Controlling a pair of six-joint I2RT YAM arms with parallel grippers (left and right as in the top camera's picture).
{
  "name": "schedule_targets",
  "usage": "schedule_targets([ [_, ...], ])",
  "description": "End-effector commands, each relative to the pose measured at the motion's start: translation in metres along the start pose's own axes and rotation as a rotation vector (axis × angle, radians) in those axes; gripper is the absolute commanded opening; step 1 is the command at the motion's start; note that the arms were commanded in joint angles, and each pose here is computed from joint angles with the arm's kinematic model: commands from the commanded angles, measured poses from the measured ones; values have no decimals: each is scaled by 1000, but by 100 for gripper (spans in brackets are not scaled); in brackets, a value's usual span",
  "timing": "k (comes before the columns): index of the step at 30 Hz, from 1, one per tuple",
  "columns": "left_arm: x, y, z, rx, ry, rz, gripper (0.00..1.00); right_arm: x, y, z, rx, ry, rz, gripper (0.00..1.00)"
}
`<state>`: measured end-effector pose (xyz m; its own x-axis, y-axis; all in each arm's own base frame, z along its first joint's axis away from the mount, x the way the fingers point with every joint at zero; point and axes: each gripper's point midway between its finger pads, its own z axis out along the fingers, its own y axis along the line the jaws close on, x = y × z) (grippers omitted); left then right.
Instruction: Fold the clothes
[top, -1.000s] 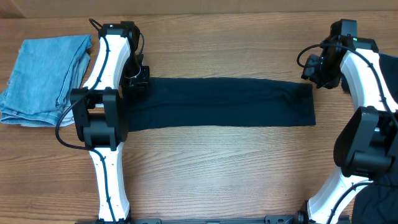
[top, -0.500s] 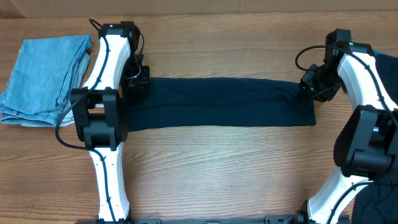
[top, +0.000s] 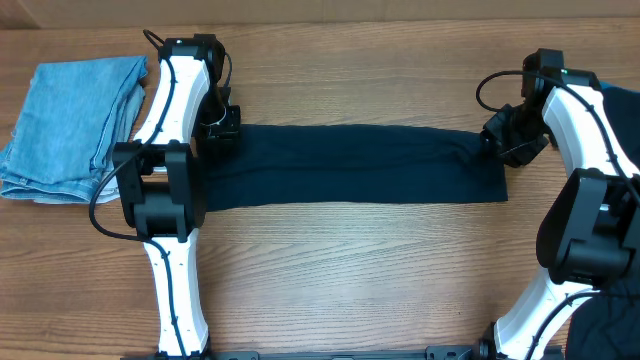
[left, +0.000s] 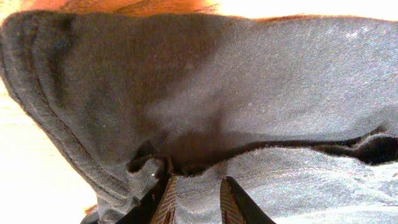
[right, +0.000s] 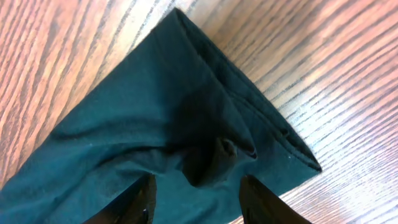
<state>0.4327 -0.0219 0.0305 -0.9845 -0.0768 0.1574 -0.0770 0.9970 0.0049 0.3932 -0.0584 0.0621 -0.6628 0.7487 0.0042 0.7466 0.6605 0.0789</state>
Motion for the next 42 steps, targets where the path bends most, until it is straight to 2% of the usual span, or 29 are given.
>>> schedule_targets([
  [1,-1,-1,2,5,0,10,28,6,-8,14,21,29,66,49],
  [4,-1,-1,2,5,0,10,28,6,-2,17,-15,38,66,44],
  [6,-1,-1,2,5,0,10,28,7,-1,17,-24,44,65,30],
  [8,-1,-1,2,5,0,10,28,8,-2,17,-20,48,65,25],
  [11,-1,-1,2,5,0,10,28,16,-8,16,6,79,62,4],
  [21,-3,-1,2,5,-7,9,28,46,-29,15,97,193,42,4],
  [28,-4,-1,2,6,-14,10,29,59,-42,41,122,216,42,4],
  [32,-5,-1,2,6,-16,10,29,53,-64,46,228,159,28,4],
  [33,-5,-1,2,6,-18,10,29,51,-66,46,239,151,26,4],
  [39,-5,-2,2,6,-18,10,33,43,-52,40,182,141,-51,56],
  [42,-5,-1,2,6,-18,10,35,32,-41,19,158,119,-78,67],
])
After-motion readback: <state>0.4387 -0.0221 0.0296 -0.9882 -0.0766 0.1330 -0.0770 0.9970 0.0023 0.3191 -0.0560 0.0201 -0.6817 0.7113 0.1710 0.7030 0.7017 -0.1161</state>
